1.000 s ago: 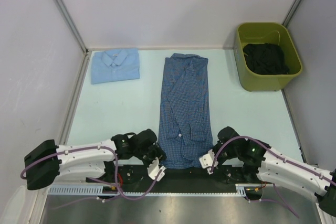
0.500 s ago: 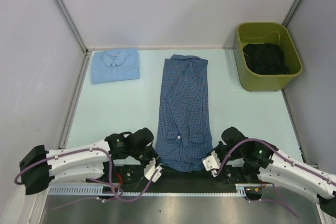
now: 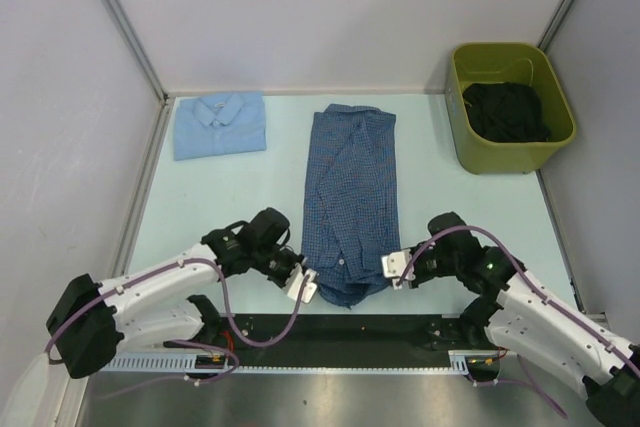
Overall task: Fold and stack the long sleeve shirts
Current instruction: Fold the shirt
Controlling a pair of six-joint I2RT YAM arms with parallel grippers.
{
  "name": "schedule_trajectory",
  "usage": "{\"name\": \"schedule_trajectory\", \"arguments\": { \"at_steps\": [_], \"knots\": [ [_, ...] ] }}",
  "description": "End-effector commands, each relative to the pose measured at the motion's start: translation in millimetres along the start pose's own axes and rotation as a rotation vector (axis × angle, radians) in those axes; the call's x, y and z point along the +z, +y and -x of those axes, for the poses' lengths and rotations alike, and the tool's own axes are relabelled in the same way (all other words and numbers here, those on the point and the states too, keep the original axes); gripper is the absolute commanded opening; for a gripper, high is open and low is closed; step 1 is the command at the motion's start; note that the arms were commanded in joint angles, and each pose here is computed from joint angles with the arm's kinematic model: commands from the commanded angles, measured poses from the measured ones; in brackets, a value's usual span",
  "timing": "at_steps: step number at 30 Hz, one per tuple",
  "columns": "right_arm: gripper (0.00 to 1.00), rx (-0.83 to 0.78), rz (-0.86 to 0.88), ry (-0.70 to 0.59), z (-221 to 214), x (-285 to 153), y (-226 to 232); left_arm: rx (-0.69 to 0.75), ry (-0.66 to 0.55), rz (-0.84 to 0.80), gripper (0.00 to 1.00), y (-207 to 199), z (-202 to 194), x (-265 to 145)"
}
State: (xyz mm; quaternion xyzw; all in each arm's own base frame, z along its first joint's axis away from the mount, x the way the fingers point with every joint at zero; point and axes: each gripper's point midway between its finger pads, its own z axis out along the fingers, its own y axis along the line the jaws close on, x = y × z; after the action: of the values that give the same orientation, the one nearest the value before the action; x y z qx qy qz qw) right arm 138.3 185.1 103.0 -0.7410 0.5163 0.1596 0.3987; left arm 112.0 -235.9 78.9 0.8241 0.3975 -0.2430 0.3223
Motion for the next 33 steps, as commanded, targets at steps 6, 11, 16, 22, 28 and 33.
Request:
{"name": "schedule_trajectory", "arguments": {
  "at_steps": [6, 11, 16, 22, 28, 33],
  "knots": [
    [0.00, -0.028, -0.113, -0.090, -4.0, -0.6, -92.5, -0.051, -0.062, 0.106, 0.00, 97.7, -6.0, -22.5],
    [0.00, 0.007, -0.198, -0.081, -44.9, 1.3, -179.3, -0.225, -0.036, 0.148, 0.00, 177.3, -55.1, -25.5],
    [0.00, 0.016, -0.220, -0.065, -92.6, 30.1, -254.2, -0.274, 0.000, 0.200, 0.00, 243.8, -95.4, -31.2],
    [0.00, 0.002, -0.209, -0.058, -123.2, 54.9, -285.5, -0.336, 0.058, 0.216, 0.00, 271.5, -140.5, -29.2],
    [0.00, 0.016, -0.191, -0.039, -139.6, 67.1, -283.4, -0.384, 0.104, 0.205, 0.02, 266.7, -163.8, -25.6],
    [0.14, 0.024, -0.199, -0.013, -140.8, 68.3, -282.5, -0.431, 0.137, 0.233, 0.10, 268.3, -175.4, -29.8]
  ]
}}
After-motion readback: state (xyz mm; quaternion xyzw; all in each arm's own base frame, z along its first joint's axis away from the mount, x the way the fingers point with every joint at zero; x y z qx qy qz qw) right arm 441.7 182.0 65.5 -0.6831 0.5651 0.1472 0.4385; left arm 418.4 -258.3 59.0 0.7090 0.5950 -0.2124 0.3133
